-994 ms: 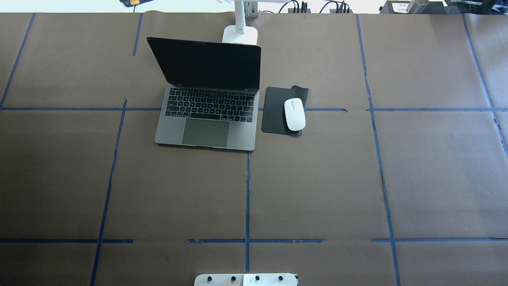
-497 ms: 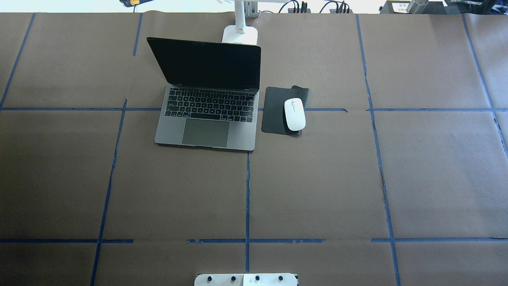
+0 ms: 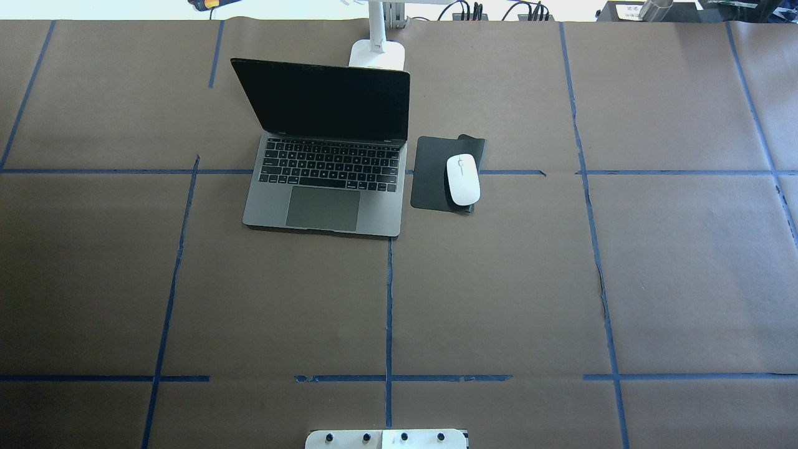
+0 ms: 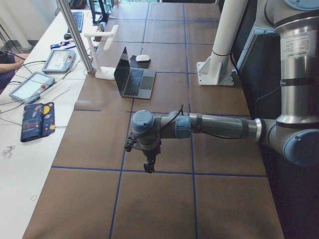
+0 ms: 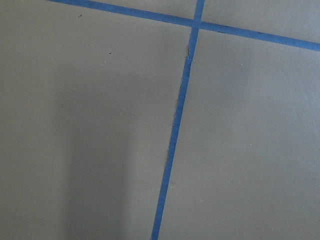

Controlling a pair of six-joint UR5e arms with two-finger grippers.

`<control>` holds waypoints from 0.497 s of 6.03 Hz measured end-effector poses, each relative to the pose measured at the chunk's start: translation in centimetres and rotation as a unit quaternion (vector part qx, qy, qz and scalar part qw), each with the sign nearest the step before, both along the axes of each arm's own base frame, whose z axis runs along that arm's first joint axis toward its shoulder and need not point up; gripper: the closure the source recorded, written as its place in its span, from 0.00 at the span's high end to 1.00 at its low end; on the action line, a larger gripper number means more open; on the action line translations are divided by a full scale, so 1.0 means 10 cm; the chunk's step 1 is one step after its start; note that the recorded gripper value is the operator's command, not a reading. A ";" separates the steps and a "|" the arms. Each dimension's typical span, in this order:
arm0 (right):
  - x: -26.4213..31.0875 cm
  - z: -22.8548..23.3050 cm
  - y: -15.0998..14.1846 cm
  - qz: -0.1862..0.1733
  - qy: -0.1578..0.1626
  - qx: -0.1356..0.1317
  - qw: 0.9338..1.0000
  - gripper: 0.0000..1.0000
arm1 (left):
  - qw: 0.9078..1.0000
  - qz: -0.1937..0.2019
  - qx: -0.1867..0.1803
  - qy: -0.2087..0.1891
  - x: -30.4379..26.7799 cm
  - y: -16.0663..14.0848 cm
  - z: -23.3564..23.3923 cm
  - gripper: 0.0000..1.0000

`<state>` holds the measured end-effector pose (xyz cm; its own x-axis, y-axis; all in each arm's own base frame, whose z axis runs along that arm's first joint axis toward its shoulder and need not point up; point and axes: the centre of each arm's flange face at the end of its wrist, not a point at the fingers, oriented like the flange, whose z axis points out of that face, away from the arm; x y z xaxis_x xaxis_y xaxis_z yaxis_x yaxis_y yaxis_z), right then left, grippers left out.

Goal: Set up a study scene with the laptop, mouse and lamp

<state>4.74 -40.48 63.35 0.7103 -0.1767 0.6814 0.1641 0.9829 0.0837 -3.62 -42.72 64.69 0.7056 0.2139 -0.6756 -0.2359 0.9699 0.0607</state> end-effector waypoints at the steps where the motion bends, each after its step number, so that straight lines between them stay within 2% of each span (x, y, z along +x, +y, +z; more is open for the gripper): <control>1: 0.00 0.00 0.00 0.000 0.000 0.000 1.000 1.00 | 1.000 -0.008 -0.014 -0.002 -0.08 0.10 0.12 1.00; 3: -0.02 0.00 0.00 -0.002 -0.002 0.000 1.000 1.00 | 1.000 -0.013 -0.021 -0.004 -0.14 0.24 0.19 1.00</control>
